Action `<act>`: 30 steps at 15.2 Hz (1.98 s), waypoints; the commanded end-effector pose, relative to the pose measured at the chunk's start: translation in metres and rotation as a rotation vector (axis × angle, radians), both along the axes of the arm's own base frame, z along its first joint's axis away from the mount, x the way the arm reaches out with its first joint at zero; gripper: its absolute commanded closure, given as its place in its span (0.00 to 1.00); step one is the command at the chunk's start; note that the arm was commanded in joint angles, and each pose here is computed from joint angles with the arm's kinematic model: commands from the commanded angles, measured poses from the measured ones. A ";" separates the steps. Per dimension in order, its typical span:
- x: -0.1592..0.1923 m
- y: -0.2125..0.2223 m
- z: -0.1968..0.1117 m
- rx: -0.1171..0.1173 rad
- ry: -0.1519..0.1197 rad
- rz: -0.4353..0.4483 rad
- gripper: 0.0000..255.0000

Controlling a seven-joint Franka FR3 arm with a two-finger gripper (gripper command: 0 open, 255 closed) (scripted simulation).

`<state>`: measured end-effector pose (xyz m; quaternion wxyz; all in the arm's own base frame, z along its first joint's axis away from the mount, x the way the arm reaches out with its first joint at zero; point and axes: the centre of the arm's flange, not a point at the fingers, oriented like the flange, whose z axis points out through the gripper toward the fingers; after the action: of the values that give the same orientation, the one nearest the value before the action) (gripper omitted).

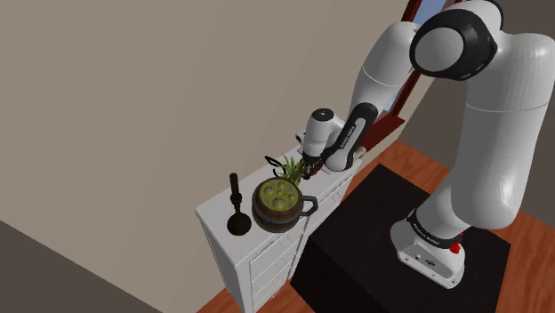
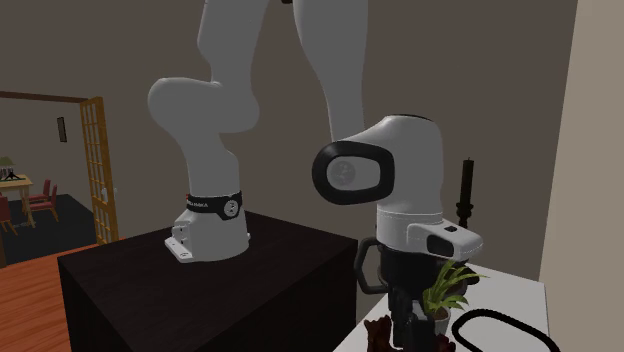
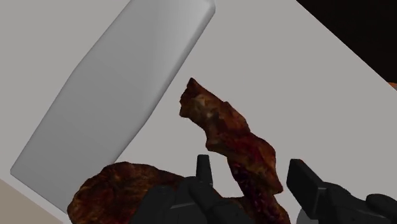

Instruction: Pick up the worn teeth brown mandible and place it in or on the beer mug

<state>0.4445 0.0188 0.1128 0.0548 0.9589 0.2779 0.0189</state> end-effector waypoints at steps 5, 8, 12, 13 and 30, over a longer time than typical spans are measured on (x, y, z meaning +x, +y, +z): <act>-0.003 0.002 -0.004 0.001 0.010 0.008 1.00; 0.000 0.000 0.005 0.001 0.010 0.008 1.00; 0.000 0.000 0.027 0.001 0.010 0.008 1.00; 0.000 0.000 0.032 0.001 0.010 0.008 1.00; 0.000 0.000 0.122 0.001 0.010 0.008 1.00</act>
<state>0.4441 0.0205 0.2299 0.0532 0.9578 0.2820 0.0147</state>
